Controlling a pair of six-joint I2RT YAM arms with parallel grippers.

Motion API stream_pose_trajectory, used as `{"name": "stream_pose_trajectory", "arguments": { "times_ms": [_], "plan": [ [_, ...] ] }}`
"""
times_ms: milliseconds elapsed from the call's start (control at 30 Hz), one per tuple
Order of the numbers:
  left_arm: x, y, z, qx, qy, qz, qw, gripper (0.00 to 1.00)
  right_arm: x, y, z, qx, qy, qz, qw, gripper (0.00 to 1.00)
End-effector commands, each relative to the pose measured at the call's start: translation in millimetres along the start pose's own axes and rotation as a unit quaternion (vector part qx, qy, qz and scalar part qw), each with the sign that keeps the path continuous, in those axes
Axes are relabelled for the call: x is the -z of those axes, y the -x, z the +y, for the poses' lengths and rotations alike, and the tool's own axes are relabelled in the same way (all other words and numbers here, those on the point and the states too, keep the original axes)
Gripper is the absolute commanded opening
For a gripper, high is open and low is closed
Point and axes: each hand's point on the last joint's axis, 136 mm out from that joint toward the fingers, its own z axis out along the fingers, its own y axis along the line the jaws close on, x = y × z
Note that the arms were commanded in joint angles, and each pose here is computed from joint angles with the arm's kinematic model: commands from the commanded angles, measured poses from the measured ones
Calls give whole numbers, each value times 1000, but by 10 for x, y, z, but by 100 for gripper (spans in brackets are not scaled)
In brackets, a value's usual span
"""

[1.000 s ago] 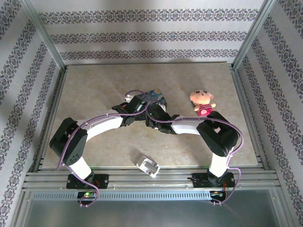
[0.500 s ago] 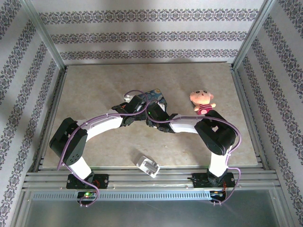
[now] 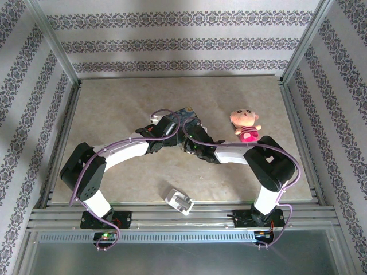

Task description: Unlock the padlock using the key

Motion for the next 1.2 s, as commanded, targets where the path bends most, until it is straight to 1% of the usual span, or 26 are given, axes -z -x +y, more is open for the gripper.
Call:
{"name": "stream_pose_trajectory", "arguments": {
  "times_ms": [0, 67, 200, 700, 1067, 1167],
  "plan": [
    [-38, -149, 94, -5, 16, 19, 1000, 99, 35, -16, -89, -33, 9, 6, 999, 6],
    [-38, -150, 95, -5, 17, 19, 1000, 99, 39, 19, -84, -48, 21, 3, 999, 6],
    [-37, -156, 102, -6, 17, 20, 1000, 99, 54, 74, -26, -65, 47, 1, 997, 0],
    [-34, -187, 120, -7, 16, 21, 1000, 99, 124, 266, -8, -144, 103, -31, 984, 0],
    [-66, -228, 107, -8, 12, 27, 1000, 99, 70, 348, -22, -180, 128, -42, 974, 0],
    [-82, -229, 94, -10, 13, 29, 999, 99, 63, 361, -15, -176, 130, -42, 975, 0]
  ]
}}
